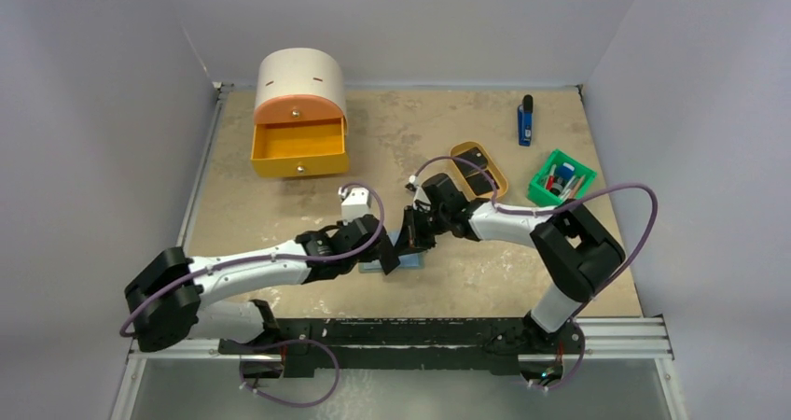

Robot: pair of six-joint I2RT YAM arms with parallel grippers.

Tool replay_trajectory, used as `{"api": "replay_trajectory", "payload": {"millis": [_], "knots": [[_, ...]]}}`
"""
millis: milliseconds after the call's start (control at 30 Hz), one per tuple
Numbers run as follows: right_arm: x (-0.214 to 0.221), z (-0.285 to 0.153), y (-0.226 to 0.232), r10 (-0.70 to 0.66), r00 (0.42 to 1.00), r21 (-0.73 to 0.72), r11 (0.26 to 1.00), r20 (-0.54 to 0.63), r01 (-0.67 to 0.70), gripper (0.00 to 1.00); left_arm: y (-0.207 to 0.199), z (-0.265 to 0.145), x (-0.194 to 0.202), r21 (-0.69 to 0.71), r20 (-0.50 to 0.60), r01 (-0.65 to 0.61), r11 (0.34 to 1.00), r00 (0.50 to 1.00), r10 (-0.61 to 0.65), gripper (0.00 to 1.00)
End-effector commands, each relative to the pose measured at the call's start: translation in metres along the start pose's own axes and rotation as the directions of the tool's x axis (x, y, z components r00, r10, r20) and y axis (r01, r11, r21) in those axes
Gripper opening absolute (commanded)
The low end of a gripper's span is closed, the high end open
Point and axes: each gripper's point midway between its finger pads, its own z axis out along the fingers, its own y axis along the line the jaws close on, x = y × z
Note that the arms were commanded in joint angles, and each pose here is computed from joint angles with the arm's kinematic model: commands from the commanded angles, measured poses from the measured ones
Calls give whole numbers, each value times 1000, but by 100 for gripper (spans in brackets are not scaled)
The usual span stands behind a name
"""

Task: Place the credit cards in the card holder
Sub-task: Turn over the card slot in the card holder, then insert the credit card into the card holder.

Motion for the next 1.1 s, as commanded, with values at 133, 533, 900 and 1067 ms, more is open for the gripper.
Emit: {"api": "replay_trajectory", "payload": {"millis": [133,533,900,1067], "knots": [[-5,-23,12,0,997,22,1000,82,-1,0,16,31,17,-106,-1,22,994,1000,-22,13],[-3,-24,-7,62,990,87,993,126,-73,0,35,37,33,-155,-25,12,988,1000,-16,12],[-1,-18,-14,78,989,89,992,123,-90,0,37,38,36,-161,-35,6,987,999,-12,12],[-10,-16,-5,37,989,48,998,145,-44,0,37,38,36,-159,-37,7,987,999,-13,12]]}}
